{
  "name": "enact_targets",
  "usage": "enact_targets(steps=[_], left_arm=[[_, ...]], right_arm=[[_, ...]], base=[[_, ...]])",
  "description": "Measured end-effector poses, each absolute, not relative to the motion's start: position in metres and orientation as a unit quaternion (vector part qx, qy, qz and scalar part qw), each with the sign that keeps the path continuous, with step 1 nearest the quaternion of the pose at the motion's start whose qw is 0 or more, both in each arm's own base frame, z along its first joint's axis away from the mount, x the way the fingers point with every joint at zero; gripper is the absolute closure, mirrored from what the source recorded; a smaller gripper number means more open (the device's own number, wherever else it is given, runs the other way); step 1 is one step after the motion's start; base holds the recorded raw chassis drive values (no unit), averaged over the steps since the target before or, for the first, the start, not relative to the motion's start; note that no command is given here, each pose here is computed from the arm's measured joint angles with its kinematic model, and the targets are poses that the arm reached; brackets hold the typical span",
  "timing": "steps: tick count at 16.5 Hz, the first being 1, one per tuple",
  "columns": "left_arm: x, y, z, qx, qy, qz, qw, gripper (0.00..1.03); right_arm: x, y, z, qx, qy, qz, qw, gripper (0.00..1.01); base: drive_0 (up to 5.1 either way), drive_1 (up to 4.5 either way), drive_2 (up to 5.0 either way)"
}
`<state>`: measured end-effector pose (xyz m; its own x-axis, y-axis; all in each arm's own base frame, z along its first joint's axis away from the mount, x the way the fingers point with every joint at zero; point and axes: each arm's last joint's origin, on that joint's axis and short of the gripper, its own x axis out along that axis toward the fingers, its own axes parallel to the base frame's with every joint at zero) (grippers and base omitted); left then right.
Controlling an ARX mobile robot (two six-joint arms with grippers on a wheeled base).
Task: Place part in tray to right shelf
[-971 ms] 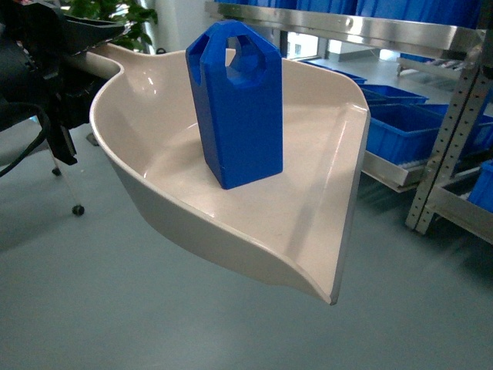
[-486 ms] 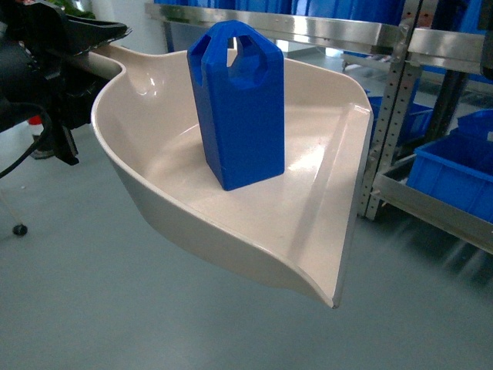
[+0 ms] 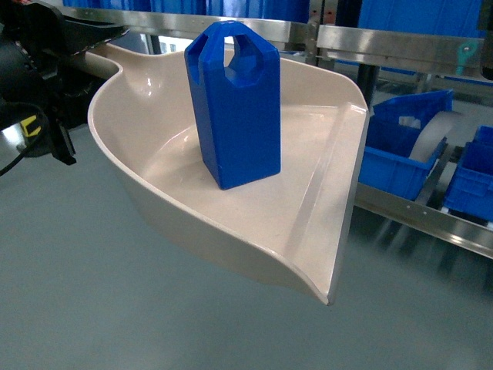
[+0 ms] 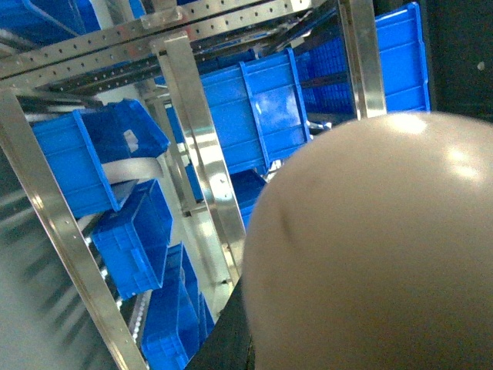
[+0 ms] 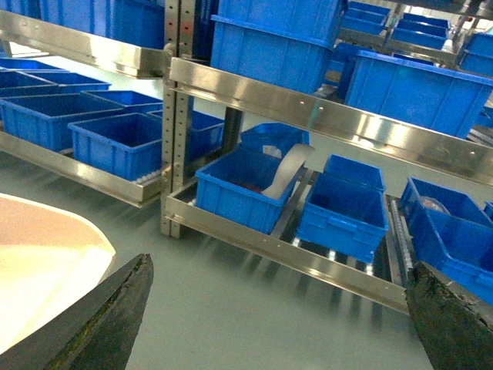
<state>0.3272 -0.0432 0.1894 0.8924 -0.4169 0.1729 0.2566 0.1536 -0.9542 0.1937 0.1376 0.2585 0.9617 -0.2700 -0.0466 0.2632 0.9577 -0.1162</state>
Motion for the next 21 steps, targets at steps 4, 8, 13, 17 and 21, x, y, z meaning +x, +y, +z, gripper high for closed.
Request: enact_targets(steps=[4, 8, 13, 17, 21], left_arm=[[0.3272, -0.0427, 0.1894, -0.611, 0.064, -0.221, 0.757, 0.90], [0.3272, -0.0428, 0.1893, -0.612, 0.065, -0.221, 0.757, 0.90], [0.3272, -0.0428, 0.1894, -0.612, 0.065, -0.221, 0.757, 0.90], [0.3272, -0.0428, 0.1894, -0.611, 0.065, -0.221, 0.757, 0.90], [0.3273, -0.0424, 0.1893, -0.612, 0.064, -0.220, 0.757, 0.90]], right_arm=[[0.1937, 0.1376, 0.2585, -0.055, 0.031, -0.135, 0.989, 0.03], [0.1937, 0.1376, 0.2585, -0.055, 0.031, -0.135, 0.989, 0.03], [0.1937, 0.1376, 0.2585, -0.055, 0.031, -0.135, 0.989, 0.03], [0.1937, 0.1376, 0.2584, -0.055, 0.031, -0.135, 0.989, 0.03], [0.1937, 0.1377, 0.2584, -0.055, 0.031, -0.135, 0.989, 0.03]], base=[[-1.6, -1.57, -1.6], [-1.5, -1.54, -1.5], [-1.5, -1.51, -1.5], [-1.5, -1.55, -1.5], [-1.8, -1.76, -1.8]])
